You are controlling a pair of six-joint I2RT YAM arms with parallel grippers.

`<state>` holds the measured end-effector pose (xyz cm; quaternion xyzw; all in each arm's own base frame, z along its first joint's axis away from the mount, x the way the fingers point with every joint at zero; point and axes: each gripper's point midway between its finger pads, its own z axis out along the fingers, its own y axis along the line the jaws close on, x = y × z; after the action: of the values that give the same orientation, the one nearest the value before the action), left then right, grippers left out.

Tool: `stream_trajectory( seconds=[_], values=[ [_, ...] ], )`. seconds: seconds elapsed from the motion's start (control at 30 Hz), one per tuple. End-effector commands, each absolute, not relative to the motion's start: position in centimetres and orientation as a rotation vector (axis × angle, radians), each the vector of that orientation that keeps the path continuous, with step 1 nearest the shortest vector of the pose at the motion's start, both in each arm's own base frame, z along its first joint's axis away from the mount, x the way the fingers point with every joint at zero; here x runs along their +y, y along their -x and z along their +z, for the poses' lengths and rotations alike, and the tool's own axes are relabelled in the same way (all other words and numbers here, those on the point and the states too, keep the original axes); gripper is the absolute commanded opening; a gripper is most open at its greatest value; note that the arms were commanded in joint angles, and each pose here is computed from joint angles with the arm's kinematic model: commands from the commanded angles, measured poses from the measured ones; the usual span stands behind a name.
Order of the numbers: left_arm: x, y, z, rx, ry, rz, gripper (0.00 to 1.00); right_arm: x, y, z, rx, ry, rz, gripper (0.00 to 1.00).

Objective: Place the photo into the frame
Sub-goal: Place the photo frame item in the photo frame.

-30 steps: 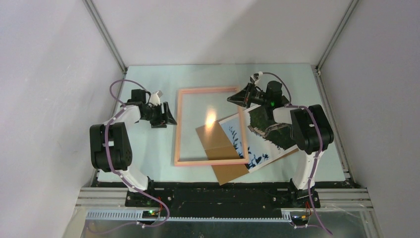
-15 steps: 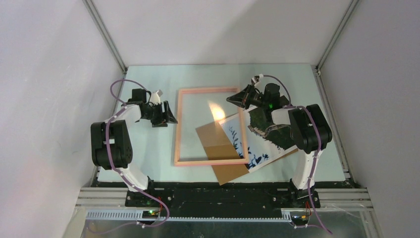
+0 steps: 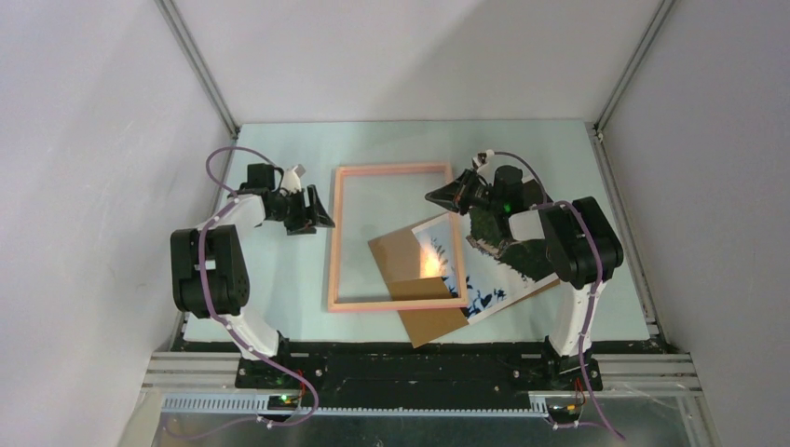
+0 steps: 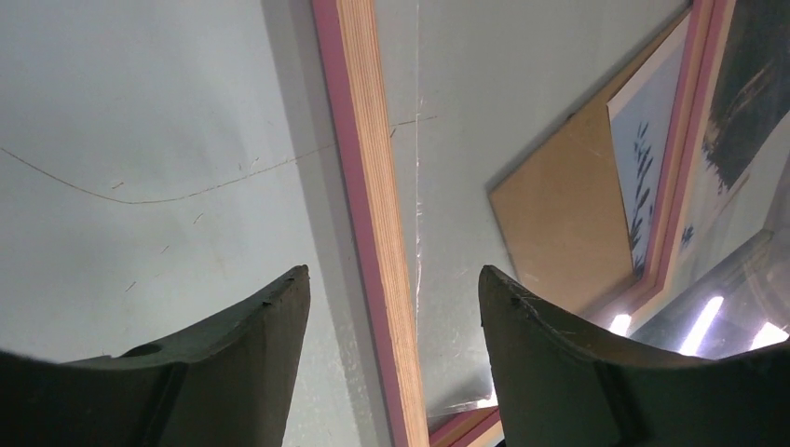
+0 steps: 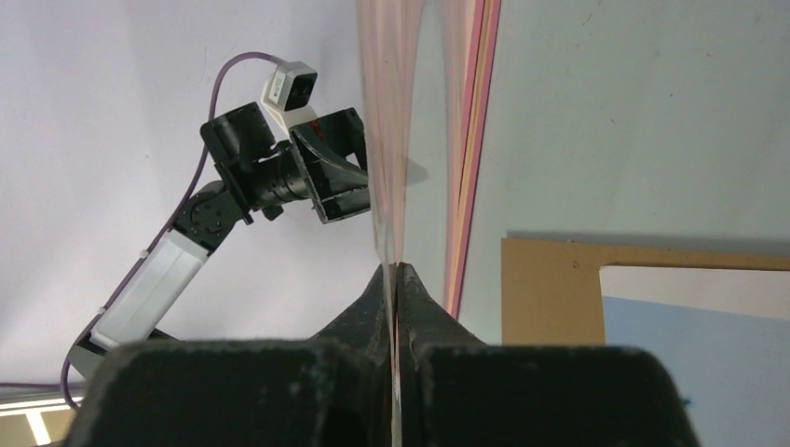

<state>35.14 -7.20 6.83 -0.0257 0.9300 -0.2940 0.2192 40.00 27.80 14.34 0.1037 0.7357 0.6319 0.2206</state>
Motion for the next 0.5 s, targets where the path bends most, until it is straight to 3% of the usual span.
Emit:
stream_trajectory(
  seconds=[0.0,0.47],
  values=[
    [-7.34,-36.7,8.13,2.51,0.066,-0.838,0.71,28.24,-39.81,15.22,1.991,-0.22,1.734,0.0],
    [-7.72,-36.7,7.24,2.519,0.069,-0.856,0.71,28.76,-39.41,14.48,2.006,-0.191,1.74,0.0]
  ],
)
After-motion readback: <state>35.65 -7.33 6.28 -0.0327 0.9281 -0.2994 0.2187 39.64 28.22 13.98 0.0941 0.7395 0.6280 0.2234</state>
